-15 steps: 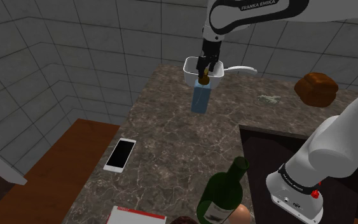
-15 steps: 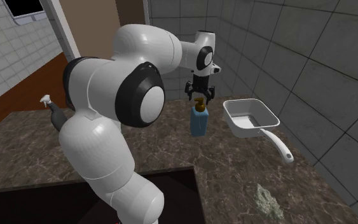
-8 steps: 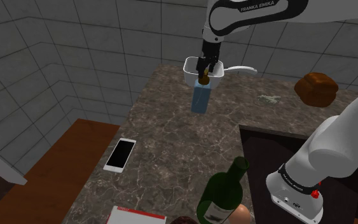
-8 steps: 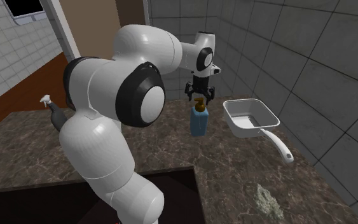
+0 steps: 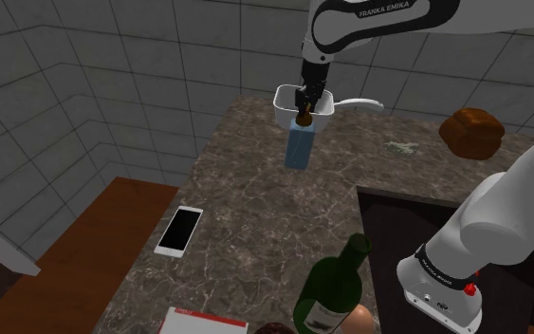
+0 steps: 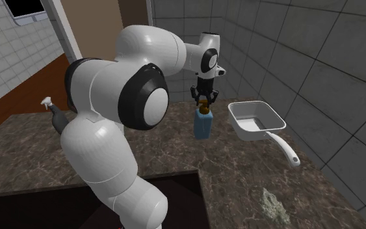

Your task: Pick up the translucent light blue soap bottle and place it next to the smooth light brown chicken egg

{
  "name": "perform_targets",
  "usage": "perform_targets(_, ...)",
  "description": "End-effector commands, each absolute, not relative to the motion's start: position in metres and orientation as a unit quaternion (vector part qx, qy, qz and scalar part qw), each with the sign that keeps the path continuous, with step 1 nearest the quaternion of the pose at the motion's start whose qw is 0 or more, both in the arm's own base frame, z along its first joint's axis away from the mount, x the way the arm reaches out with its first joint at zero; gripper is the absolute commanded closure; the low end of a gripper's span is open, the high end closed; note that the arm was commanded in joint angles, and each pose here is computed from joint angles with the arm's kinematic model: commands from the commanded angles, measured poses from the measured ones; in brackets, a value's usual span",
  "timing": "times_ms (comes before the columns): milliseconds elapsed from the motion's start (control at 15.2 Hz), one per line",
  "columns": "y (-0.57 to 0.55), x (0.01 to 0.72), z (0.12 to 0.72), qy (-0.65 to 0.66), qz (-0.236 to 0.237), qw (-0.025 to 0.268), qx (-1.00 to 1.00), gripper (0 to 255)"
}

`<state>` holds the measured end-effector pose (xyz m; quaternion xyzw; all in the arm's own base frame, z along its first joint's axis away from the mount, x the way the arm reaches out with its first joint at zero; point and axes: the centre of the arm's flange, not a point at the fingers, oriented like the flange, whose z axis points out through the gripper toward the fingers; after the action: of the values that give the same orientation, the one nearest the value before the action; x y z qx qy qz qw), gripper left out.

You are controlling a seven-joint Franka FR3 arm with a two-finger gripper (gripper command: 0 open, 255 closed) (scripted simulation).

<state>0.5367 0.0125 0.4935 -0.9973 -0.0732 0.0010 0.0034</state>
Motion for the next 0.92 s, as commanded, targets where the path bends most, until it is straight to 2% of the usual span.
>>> perform_targets(0,0.012,0.537,0.493,-0.073,0.002,0.003,-0.997,255)
perform_targets(858,0.012,0.537,0.556,-0.073,0.002,0.003,-0.997,255)
